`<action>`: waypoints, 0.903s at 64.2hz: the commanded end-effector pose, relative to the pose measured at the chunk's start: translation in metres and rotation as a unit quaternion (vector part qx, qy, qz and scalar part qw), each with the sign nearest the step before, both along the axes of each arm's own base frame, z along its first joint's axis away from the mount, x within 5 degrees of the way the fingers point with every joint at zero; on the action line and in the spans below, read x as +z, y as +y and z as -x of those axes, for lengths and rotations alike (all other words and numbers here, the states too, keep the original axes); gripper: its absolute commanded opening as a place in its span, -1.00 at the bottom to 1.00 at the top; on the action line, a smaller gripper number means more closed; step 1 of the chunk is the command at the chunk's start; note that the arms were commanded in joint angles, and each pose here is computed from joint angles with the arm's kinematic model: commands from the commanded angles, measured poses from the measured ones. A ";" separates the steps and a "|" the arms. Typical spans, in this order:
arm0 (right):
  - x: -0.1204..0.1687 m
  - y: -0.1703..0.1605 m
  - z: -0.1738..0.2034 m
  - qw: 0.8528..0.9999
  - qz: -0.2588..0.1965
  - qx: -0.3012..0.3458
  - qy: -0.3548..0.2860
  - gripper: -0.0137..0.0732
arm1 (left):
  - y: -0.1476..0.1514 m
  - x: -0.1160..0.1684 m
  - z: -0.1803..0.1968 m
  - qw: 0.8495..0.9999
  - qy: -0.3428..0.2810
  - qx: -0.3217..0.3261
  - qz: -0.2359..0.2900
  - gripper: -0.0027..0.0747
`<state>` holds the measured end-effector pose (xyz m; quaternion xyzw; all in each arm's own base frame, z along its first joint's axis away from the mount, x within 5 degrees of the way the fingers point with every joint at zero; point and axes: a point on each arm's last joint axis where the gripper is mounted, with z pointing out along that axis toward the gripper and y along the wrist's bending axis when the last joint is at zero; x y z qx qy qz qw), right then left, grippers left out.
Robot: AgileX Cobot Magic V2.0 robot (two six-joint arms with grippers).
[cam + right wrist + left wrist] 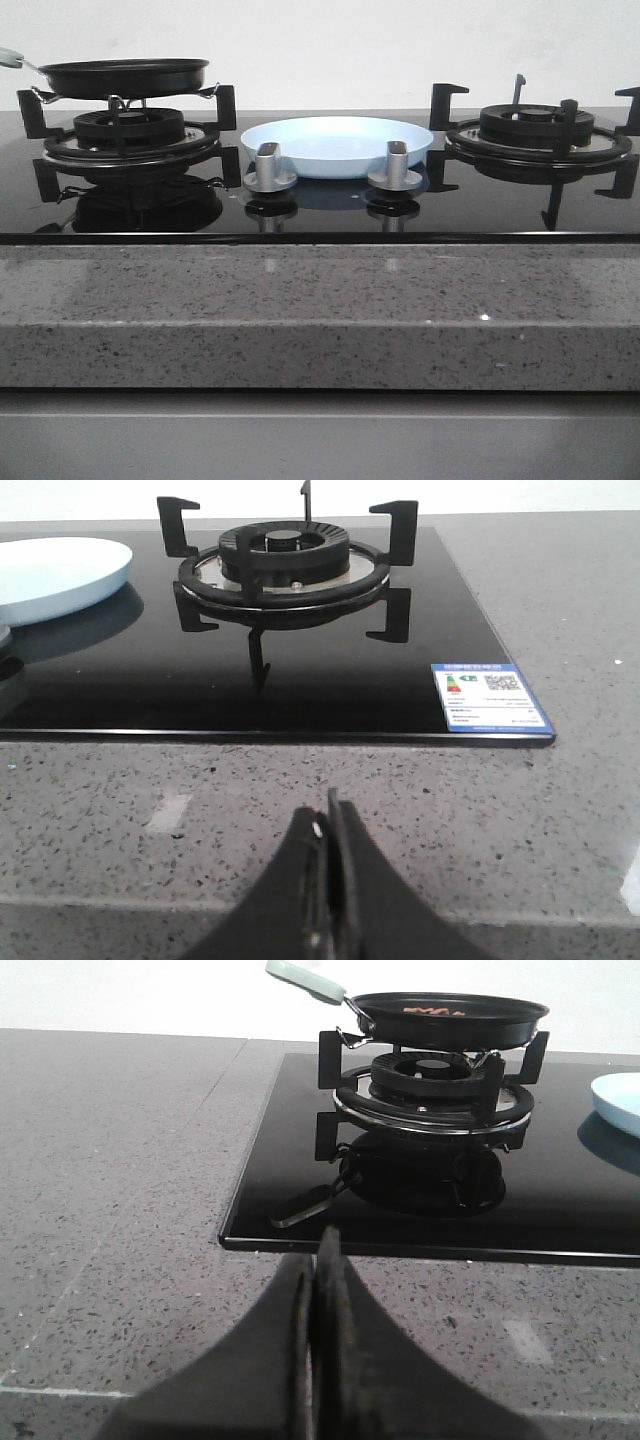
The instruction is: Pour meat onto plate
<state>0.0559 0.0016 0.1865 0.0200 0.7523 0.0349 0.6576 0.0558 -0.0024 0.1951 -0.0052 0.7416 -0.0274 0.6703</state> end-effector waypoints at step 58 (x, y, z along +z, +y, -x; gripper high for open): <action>0.176 -0.001 -0.065 0.999 0.036 -0.009 0.001 -0.81 | -0.002 0.162 -0.070 1.000 -0.003 -0.004 0.007 -0.97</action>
